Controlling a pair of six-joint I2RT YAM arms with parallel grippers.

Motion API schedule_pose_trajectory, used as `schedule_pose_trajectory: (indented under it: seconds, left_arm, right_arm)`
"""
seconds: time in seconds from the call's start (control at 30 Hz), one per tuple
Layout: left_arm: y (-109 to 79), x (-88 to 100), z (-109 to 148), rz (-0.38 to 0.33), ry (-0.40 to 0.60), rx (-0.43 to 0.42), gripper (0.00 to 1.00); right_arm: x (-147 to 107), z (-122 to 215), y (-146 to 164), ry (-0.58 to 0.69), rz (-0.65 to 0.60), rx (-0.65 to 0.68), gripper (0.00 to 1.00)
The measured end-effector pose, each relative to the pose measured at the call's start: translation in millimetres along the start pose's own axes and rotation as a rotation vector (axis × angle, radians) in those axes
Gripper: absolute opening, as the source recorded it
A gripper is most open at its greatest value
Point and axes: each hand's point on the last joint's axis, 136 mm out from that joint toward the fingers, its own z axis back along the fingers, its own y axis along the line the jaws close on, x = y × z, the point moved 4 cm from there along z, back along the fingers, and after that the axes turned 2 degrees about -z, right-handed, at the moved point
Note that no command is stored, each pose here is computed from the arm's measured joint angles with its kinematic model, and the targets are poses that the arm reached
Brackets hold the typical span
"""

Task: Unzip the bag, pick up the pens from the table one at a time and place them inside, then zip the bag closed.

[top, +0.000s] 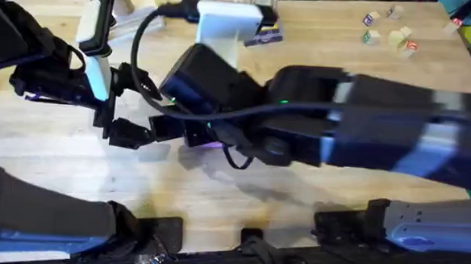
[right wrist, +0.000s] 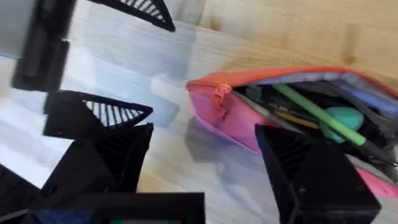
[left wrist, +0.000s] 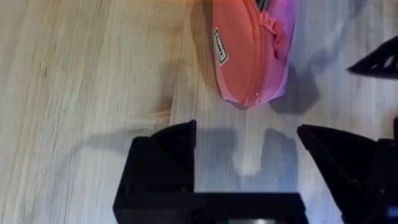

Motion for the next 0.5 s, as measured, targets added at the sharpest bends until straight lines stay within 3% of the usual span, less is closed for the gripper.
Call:
schedule_pose_trajectory:
  seconds: [0.27, 0.5]
  left_arm:
    - [0.0, 0.0, 0.0, 0.000, 0.000, 0.000, 0.993]
    - [0.1, 0.0, 0.0, 0.000, 0.000, 0.000, 0.993]
  right_arm:
    - [-1.0, -12.1, -2.0, -0.009, 0.004, -0.027, 0.987]
    - [0.4, -24.7, -2.9, -0.032, 0.001, -0.050, 0.815]
